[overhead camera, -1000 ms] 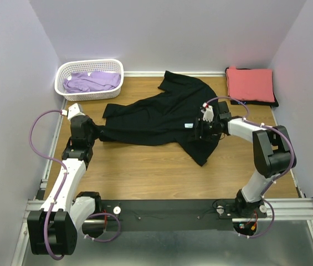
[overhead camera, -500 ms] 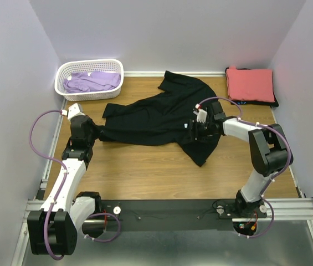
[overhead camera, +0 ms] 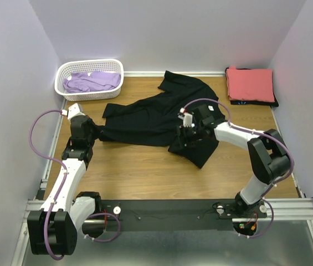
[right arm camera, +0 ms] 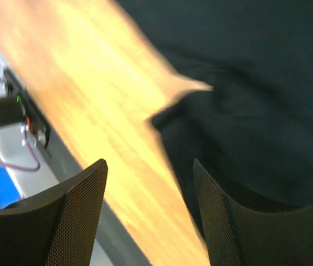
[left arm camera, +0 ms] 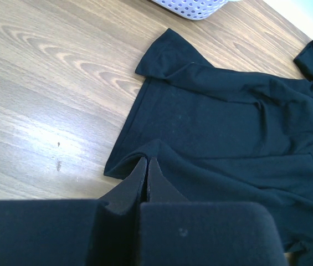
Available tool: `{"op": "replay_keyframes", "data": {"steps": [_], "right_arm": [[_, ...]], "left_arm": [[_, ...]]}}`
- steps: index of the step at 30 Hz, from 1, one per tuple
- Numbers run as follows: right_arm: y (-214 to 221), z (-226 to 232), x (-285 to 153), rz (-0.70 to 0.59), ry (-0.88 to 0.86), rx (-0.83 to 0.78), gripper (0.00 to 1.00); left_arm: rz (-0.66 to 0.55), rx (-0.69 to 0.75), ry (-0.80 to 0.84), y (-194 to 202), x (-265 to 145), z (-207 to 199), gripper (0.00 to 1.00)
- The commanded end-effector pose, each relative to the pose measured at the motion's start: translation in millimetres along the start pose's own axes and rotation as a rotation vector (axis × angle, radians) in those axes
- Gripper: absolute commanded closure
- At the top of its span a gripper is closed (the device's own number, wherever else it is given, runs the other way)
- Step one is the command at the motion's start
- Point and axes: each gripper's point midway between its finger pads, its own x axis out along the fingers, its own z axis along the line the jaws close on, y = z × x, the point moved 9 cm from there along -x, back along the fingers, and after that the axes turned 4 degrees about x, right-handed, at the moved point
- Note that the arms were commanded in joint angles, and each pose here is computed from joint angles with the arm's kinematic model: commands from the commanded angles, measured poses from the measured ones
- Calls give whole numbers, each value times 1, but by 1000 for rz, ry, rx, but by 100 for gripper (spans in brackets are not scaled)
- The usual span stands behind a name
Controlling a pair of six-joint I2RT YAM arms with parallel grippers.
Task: Fold and stack the t-shirts
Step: Flatten the tshirt out
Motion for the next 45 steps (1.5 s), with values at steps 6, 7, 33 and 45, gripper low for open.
{"op": "replay_keyframes", "data": {"steps": [6, 7, 33, 45], "right_arm": [[56, 42, 19, 234, 24, 15, 29], [61, 42, 14, 233, 53, 27, 29], [88, -26, -35, -96, 972, 265, 38], [110, -50, -15, 42, 932, 305, 46]], "left_arm": [[-18, 4, 25, -3, -2, -1, 100], [-18, 4, 25, -3, -2, -1, 100], [-32, 2, 40, -6, -5, -2, 100], [-42, 3, 38, -6, -8, -2, 100]]}}
